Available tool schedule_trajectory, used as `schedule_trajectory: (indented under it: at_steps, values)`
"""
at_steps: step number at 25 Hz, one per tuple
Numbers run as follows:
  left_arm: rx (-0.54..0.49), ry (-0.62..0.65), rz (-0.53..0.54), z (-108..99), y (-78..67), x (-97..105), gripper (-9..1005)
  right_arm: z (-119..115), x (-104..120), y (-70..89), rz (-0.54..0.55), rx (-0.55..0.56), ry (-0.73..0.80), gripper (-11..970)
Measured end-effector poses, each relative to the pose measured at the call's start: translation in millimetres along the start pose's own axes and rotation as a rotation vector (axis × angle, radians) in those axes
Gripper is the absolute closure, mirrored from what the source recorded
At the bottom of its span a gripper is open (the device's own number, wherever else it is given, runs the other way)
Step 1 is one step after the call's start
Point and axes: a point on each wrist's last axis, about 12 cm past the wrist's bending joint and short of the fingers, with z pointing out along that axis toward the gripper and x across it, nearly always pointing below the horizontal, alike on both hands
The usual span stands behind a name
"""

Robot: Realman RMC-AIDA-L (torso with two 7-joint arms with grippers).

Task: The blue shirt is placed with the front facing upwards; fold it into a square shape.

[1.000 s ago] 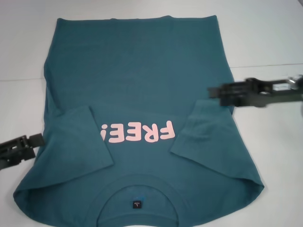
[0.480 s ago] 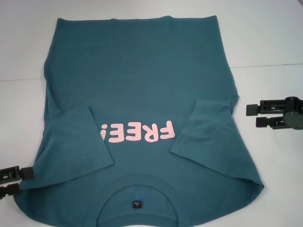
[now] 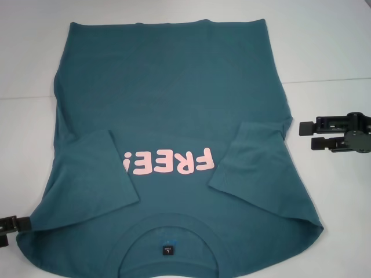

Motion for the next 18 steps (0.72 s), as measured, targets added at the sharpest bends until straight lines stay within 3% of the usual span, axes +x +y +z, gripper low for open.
schedule_trajectory:
  at_steps: [18]
  values:
    - [-0.051,0.059,-0.013,38,-8.1,-7,58,-3,0,-1.6,0.015,-0.011,-0.034,151]
